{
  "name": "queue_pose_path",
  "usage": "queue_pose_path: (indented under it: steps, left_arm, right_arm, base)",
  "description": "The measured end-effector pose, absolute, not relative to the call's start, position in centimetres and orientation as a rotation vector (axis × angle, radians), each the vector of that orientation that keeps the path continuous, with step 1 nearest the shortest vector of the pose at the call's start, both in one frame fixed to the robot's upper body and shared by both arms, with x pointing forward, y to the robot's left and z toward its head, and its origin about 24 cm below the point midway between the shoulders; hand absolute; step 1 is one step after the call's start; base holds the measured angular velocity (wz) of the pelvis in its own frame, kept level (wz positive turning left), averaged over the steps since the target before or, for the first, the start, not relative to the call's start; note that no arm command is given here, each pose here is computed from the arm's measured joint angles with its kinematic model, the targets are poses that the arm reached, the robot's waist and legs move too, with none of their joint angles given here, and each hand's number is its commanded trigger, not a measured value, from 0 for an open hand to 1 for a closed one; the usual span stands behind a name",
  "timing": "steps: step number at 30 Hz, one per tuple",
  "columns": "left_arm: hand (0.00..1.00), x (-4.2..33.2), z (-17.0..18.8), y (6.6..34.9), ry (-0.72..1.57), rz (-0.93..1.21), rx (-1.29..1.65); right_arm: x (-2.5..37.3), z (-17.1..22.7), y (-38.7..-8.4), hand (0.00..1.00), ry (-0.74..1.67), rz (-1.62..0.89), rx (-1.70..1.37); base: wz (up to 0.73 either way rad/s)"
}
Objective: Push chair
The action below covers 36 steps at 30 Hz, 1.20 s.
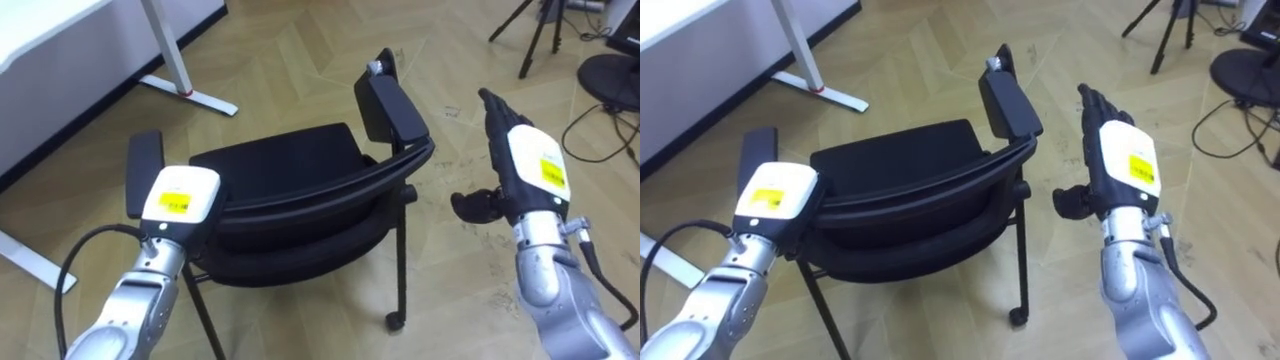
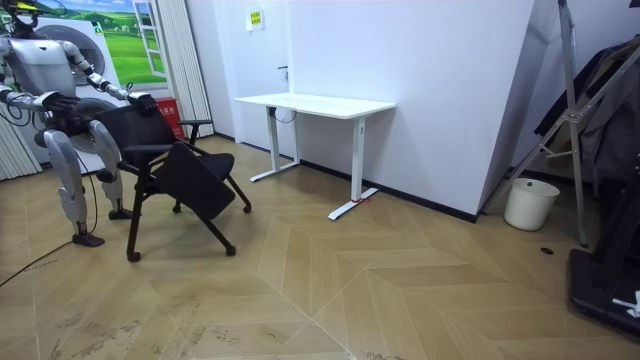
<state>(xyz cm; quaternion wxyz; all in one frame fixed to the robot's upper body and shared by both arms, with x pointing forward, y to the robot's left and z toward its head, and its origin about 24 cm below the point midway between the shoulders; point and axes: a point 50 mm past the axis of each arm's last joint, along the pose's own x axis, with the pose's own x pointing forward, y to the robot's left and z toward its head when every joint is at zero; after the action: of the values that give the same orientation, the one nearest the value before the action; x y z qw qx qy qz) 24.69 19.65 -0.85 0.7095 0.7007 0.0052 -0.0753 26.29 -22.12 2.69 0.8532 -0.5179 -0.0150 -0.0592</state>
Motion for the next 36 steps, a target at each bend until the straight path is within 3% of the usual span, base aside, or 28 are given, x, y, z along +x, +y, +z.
queue_pose_path:
  steps: [7, 20, 36]
  left_arm:
    - [1.0, 24.9, -0.7, 19.6, 0.004, -0.176, 1.559]
    - [1.0, 25.5, -0.1, 19.3, -0.047, -0.221, 1.574]
    - [1.0, 26.0, -0.1, 18.5, -0.076, -0.261, 1.591]
  right_arm:
    - [26.5, 4.8, -20.6, 0.0, -0.174, -0.069, -1.121]
    - [26.0, 4.2, -16.9, 0.0, -0.232, 0.186, -1.198]
    - [25.0, 2.9, -15.0, 0.0, -0.235, 0.425, -1.305]
  base:
    - [0.0]
    - [0.0]
    - [0.0]
